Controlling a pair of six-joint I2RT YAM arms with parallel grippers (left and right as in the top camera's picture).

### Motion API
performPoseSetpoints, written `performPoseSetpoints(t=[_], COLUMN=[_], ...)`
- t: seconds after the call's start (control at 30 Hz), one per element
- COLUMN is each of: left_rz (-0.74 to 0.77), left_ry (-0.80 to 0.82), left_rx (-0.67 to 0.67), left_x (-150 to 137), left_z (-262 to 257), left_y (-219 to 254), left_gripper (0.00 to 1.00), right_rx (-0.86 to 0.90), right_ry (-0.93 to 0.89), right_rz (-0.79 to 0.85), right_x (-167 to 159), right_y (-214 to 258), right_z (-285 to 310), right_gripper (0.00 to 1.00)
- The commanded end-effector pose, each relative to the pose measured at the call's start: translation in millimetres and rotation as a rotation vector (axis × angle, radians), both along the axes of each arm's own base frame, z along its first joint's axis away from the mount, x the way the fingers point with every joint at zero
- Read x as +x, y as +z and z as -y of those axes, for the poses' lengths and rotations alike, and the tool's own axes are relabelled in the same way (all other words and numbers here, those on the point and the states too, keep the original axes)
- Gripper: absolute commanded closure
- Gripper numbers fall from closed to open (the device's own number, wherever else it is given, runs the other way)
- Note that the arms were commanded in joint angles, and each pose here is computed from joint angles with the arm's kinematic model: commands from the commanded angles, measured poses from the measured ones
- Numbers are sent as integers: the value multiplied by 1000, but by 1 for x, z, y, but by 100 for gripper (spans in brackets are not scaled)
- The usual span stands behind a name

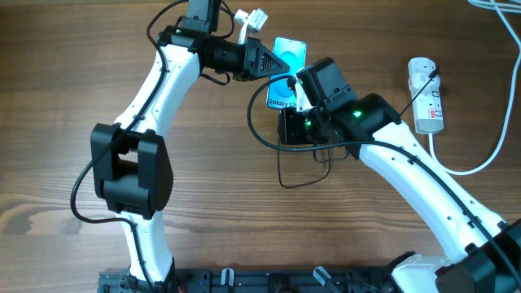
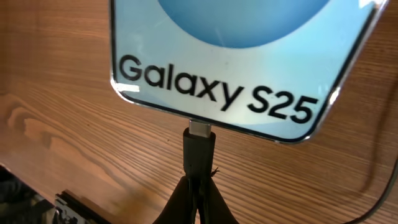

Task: Plug charger to phone and switch on socket
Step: 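Push the USB-C plug upward into the phone's port with the right gripper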

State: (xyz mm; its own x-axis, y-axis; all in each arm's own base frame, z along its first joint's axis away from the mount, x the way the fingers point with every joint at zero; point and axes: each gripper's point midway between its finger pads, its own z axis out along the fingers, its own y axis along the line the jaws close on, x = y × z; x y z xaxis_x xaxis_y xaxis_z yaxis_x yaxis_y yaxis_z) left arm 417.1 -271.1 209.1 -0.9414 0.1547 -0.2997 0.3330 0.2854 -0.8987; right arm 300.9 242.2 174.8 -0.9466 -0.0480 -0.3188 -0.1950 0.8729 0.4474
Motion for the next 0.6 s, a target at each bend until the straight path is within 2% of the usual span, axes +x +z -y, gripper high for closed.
performPoseSetpoints(t=[0.0,0.57], left_rz=[58,58], left_ry=[-22,-22], left_rx=[-42,-42], left_x=[-7,-7], left_z=[-1,-1], left_y=[26,26], left_gripper=[96,96], right_rx=[28,-22], right_ry=[36,8], right_rz=[3,9], right_x=[0,2], right_y=[5,0], right_z=[-8,1], right_gripper=[96,96])
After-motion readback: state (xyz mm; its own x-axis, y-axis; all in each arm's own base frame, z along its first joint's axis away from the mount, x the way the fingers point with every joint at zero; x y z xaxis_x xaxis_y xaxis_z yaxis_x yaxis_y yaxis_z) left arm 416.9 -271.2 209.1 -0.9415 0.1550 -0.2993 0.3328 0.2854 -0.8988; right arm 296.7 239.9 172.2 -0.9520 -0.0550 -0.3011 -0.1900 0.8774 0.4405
